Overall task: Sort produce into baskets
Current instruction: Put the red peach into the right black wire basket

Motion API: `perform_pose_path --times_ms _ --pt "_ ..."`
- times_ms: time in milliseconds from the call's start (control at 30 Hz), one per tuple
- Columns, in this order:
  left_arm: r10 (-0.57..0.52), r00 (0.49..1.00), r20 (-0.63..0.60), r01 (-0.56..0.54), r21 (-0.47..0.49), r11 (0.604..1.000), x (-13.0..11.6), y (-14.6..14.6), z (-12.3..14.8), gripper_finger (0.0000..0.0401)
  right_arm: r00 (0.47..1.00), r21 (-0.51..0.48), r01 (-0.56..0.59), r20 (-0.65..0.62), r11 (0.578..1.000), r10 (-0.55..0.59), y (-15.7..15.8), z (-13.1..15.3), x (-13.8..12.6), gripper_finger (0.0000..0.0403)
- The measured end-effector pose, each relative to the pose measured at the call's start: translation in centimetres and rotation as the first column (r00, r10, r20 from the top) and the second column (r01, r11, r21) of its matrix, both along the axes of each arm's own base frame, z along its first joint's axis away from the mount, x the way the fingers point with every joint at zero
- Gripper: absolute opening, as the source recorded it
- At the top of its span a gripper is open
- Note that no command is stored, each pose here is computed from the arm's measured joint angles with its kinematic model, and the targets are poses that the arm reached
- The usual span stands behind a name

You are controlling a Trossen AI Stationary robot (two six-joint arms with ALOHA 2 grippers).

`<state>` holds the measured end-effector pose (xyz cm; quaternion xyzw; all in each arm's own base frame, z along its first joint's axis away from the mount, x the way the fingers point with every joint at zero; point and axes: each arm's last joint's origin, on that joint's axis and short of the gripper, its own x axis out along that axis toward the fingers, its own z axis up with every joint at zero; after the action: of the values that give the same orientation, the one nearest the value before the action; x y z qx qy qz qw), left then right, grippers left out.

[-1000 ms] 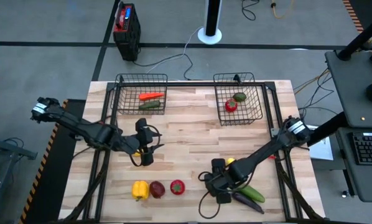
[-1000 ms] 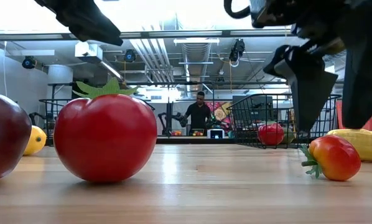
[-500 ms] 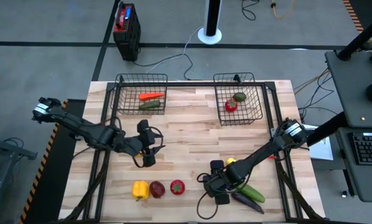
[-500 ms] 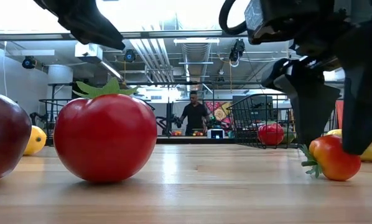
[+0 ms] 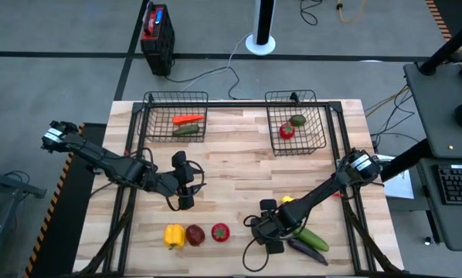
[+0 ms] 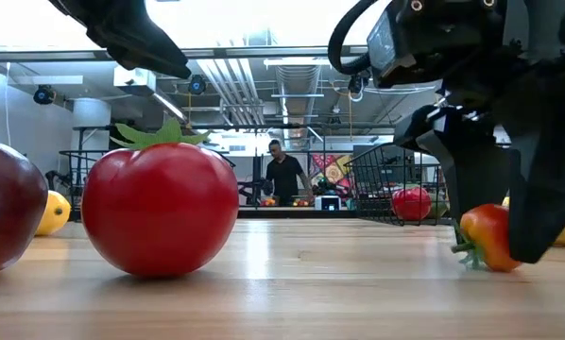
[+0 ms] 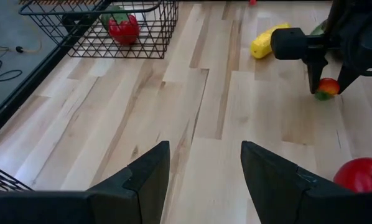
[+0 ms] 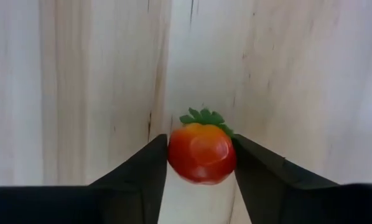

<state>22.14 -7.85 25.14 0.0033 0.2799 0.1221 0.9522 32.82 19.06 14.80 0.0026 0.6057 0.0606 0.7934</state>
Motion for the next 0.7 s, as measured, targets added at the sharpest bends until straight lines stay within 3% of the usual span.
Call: perform_pose_path --times_ms 167,333,567,700 --pt "0.000 1.000 0.014 0.000 -0.006 1.000 0.1 0.0 0.1 0.0181 1.000 -0.004 -0.016 0.002 1.000 0.016 0.0 0.0 0.0 0.0136" --pt "0.000 1.000 0.022 0.000 -0.009 1.000 0.1 0.0 0.2 0.0181 1.000 -0.027 -0.020 -0.023 0.999 0.019 -1.0 1.2 0.3 0.0136" --pt "0.002 0.998 0.064 0.000 -0.029 1.000 0.3 -0.1 0.5 0.0181 0.999 -0.074 0.032 0.005 0.997 -0.032 -5.4 6.4 2.1 0.0139" --pt "0.010 0.997 0.072 -0.007 -0.049 0.999 0.3 -0.2 1.1 0.0181 0.994 -0.059 0.057 0.100 0.997 -0.050 -8.8 10.7 2.5 0.0140"
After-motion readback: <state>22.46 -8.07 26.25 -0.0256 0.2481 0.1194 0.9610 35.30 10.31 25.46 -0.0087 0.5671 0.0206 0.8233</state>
